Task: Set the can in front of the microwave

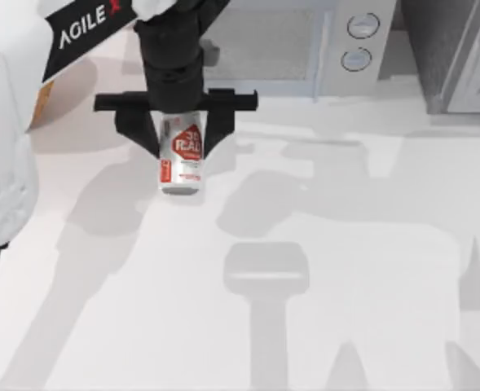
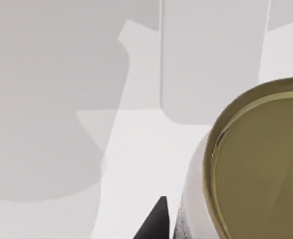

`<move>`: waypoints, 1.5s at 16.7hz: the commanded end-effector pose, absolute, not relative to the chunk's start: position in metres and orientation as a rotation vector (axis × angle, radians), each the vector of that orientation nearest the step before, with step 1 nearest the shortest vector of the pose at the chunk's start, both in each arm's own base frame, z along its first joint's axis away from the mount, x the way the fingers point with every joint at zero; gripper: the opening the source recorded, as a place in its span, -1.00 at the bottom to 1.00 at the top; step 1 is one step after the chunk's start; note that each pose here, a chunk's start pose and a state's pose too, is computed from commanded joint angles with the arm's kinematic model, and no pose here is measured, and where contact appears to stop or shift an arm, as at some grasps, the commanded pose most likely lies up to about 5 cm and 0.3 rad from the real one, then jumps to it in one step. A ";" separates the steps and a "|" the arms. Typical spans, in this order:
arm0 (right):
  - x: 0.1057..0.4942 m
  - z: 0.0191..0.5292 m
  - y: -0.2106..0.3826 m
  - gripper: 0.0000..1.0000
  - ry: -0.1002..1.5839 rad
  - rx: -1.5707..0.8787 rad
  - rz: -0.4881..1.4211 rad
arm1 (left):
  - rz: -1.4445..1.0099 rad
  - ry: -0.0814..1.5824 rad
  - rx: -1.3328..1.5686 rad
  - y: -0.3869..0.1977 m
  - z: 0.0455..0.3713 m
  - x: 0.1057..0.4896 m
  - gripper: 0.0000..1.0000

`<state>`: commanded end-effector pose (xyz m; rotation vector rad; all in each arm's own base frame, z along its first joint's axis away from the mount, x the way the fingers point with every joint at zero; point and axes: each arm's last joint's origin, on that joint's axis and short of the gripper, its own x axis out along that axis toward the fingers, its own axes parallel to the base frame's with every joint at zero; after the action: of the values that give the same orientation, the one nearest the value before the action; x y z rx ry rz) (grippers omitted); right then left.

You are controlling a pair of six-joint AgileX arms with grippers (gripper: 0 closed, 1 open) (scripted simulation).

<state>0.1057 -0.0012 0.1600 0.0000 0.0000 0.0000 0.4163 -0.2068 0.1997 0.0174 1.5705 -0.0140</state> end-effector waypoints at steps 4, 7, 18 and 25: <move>0.106 0.160 -0.001 1.00 0.000 0.000 0.000 | -0.014 1.571 0.017 -0.207 0.200 0.416 0.36; 0.106 0.160 -0.001 1.00 0.000 0.000 0.000 | -0.014 1.571 0.017 -0.207 0.200 0.416 0.81; 0.106 0.160 -0.001 1.00 0.000 0.000 0.000 | -0.013 1.573 0.018 -0.207 0.199 0.417 1.00; 0.106 0.160 -0.001 1.00 0.000 0.000 0.000 | -0.014 1.571 0.018 -0.207 0.237 0.417 1.00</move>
<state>0.1057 -0.0012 0.1600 0.0000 0.0000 0.0000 0.4167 -0.2074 0.2368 0.0176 1.5709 -0.0141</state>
